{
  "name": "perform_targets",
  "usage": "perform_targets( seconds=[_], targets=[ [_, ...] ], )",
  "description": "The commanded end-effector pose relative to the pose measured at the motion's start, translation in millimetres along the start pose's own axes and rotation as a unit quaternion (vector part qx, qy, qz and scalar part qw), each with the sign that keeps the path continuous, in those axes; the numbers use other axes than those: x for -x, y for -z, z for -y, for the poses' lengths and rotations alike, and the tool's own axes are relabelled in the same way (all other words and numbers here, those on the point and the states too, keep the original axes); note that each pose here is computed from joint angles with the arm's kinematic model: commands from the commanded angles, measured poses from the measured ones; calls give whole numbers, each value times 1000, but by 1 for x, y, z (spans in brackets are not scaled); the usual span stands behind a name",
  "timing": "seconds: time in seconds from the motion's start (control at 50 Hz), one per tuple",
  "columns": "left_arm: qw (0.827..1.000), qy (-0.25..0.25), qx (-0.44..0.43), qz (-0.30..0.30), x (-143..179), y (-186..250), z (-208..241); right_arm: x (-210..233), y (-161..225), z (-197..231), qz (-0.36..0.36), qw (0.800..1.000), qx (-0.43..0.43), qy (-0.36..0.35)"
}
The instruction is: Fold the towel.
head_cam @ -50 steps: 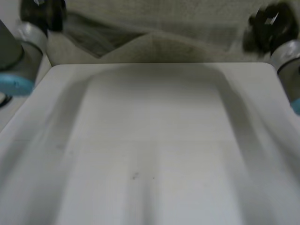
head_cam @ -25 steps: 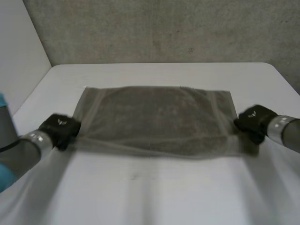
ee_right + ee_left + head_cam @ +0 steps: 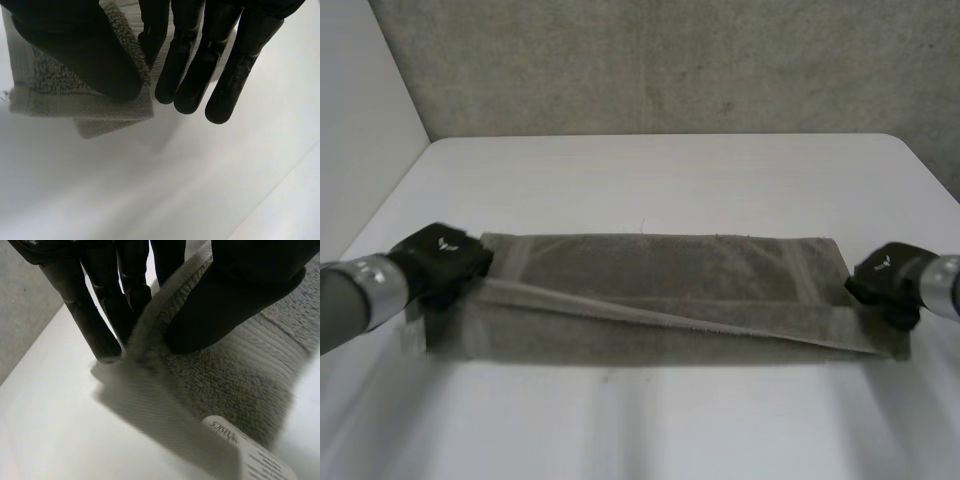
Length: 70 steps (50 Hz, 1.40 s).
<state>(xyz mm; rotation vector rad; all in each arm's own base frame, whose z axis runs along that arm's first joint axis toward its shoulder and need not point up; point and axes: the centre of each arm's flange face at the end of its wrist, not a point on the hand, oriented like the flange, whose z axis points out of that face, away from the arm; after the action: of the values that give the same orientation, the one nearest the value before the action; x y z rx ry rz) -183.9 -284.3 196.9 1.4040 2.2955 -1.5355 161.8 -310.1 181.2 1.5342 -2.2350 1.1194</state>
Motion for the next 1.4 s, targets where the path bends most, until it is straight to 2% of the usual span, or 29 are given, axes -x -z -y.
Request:
perform_targets(
  seconds=[0.02, 0.26, 0.54, 0.64, 0.78, 0.82, 0.88, 0.92, 1.0, 1.06, 1.1, 1.16, 1.2, 1.22, 1.26, 1.32, 1.36, 1.4],
  targets=[
    [1000, 16, -16, 5, 5, -60, 11, -6, -42, 19, -40, 999, -12, 6],
    [998, 0, -25, 55, 16, -123, 18, -15, -90, 34, -113, 992, -47, 24],
    [993, 0, -63, 100, 30, -155, 20, -21, -112, 35, -140, 988, -57, 27],
    [993, 0, -62, 97, 27, -160, 15, -23, -116, 36, -150, 986, -62, 27],
    [993, -9, -68, 101, 24, -159, 23, -37, -108, 50, -206, 975, -77, 14],
    [992, -9, -72, 105, 24, -158, 28, -54, -94, 62, -244, 963, -110, -9],
    [990, -12, -84, 115, 27, -153, 40, -62, -85, 69, -261, 957, -128, -24],
    [987, -12, -98, 130, 34, -143, 54, -76, -66, 77, -285, 944, -158, -55],
    [984, -7, -110, 141, 42, -131, 66, -86, -43, 86, -300, 931, -190, -81],
    [981, 9, -122, 147, 48, -120, 76, -88, -24, 94, -294, 926, -220, -92],
    [981, 36, -124, 144, 50, -113, 78, -84, -14, 92, -273, 929, -232, -93],
    [981, 50, -123, 139, 48, -109, 77, -81, -11, 87, -259, 934, -229, -94],
    [981, 66, -126, 136, 48, -95, 80, -68, -4, 76, -211, 950, -208, -99],
    [981, 66, -126, 136, 48, -95, 80, -68, -4, 76, -211, 950, -208, -99],
    [982, 77, -118, 127, 43, -83, 78, -49, -3, 64, -148, 967, -175, -112],
    [983, 81, -112, 121, 39, -77, 75, -39, -2, 56, -114, 974, -152, -122],
    [985, 89, -99, 111, 31, -65, 69, -23, 1, 45, -50, 982, -115, -143],
    [985, 94, -95, 106, 26, -60, 66, -17, 2, 40, -25, 982, -102, -156]
  ],
)
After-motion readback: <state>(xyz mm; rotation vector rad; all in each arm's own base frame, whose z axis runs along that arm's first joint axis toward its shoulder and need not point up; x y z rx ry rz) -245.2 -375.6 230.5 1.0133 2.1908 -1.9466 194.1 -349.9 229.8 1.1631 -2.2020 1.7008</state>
